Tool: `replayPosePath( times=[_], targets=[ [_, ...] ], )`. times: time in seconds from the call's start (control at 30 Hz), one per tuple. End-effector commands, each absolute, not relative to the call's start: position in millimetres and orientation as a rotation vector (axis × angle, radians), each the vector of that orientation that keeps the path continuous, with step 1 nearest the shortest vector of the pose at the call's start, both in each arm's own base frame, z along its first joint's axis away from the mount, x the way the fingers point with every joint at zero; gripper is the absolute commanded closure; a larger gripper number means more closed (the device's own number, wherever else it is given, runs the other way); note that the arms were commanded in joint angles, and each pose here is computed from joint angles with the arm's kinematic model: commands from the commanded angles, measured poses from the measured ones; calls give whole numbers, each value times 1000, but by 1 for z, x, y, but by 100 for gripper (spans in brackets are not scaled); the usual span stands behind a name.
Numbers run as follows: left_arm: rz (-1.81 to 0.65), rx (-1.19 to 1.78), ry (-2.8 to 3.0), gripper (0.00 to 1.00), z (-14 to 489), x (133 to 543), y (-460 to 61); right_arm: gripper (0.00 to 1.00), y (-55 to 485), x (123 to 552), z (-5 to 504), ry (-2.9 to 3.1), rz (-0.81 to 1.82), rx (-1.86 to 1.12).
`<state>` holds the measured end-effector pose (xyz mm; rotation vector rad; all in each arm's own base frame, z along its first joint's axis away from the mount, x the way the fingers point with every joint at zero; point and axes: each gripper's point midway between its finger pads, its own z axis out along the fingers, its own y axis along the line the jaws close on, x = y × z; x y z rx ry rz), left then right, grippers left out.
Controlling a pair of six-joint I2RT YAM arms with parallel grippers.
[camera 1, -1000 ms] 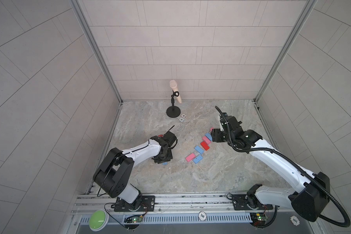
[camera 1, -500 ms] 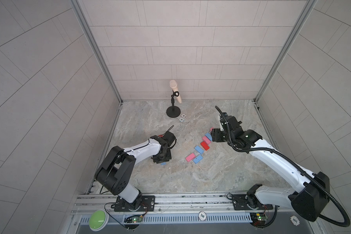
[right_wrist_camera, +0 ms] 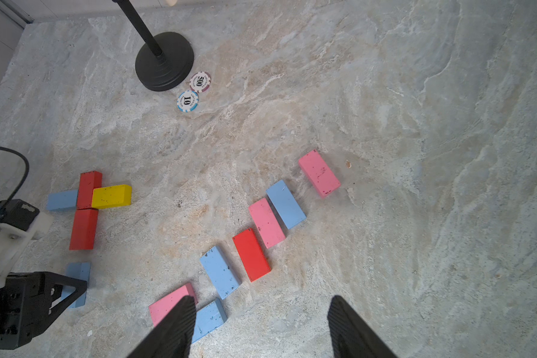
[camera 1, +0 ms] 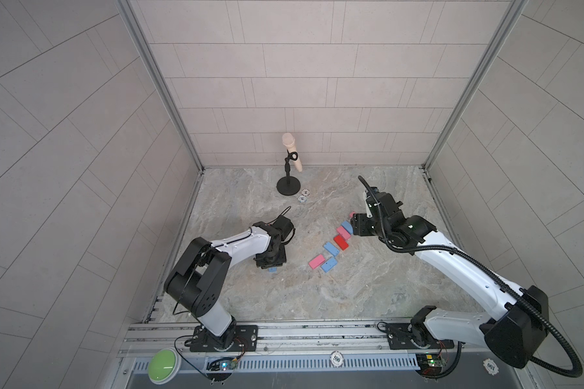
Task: Assemble the letter t with building blocks
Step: Assemble the building block at the center of the board.
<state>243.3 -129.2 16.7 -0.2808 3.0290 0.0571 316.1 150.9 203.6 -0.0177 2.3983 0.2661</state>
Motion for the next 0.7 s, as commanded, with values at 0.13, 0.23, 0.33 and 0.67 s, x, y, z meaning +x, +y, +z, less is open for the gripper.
replayPosePath(
  times=[0.13, 0.23, 0.33, 0.67],
  targets=[
    [116, -261, 3028, 70, 12, 254, -123, 29, 146, 315, 201, 2397, 250, 8],
    [119, -258, 3030, 70, 12, 254, -123, 29, 146, 315, 201, 2396, 251, 7],
    [123, -260, 3033, 70, 11, 254, -122, 29, 146, 315, 201, 2395, 250, 8],
    [130, -261, 3029, 70, 13, 255, -118, 29, 146, 317, 200, 2398, 248, 11]
  ],
)
